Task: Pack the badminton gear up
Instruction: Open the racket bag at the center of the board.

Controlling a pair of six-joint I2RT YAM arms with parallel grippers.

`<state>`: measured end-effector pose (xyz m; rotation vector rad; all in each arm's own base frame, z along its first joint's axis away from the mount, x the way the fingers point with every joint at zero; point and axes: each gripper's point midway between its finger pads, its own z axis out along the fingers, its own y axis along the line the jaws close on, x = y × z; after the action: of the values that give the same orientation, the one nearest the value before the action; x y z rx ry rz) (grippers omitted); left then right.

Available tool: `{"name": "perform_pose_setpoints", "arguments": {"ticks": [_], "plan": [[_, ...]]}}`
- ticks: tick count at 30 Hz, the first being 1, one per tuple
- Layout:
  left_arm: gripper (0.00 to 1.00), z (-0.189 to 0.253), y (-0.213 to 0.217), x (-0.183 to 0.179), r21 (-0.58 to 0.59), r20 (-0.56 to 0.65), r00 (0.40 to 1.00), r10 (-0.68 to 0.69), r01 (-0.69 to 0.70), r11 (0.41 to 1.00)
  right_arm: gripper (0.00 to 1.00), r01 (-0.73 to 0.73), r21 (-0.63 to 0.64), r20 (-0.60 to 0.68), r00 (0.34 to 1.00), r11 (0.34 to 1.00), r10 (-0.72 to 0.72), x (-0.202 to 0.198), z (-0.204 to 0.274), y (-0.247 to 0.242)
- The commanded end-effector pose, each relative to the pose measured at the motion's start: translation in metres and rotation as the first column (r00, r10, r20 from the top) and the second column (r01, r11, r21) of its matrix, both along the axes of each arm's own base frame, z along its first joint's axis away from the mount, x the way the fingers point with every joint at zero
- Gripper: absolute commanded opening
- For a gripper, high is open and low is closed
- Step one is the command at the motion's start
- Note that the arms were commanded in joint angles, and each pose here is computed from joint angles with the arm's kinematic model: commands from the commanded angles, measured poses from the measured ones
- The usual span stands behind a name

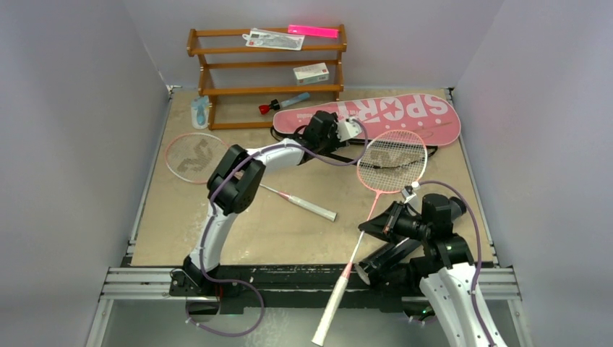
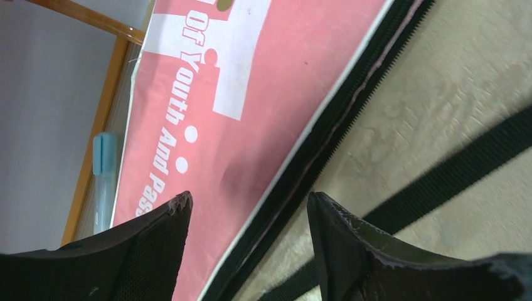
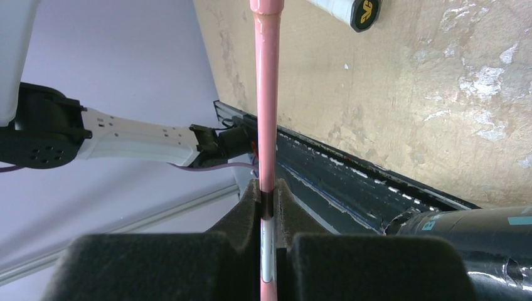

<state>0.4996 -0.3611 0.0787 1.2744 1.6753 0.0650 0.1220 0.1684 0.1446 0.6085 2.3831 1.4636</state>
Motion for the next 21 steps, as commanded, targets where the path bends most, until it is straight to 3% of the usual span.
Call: {"name": "perform_pose_setpoints", "arguments": {"ticks": [1,9,13,21], "plan": [[0.63,0.013,-0.005,0.025,-0.010,0.079,0.996,0.036,-0.036,0.999,0.00,-0.021,0.028,0.022,1.000,0.999,0.020,0.001,0.008,0.004],[0.44,0.029,0.004,0.047,-0.039,0.232,0.963,0.137,-0.132,0.991,0.00,-0.024,0.035,0.017,1.000,0.999,0.023,0.003,0.008,0.005],[0.46,0.033,0.006,0.042,-0.029,0.321,0.938,0.127,-0.125,0.992,0.00,-0.025,0.035,0.020,0.999,0.999,0.025,0.004,0.009,0.005],[0.53,0.011,0.000,0.045,0.034,0.368,0.927,0.070,-0.088,0.995,0.00,-0.033,0.047,0.015,0.999,0.998,0.032,0.006,0.008,0.007]]}}
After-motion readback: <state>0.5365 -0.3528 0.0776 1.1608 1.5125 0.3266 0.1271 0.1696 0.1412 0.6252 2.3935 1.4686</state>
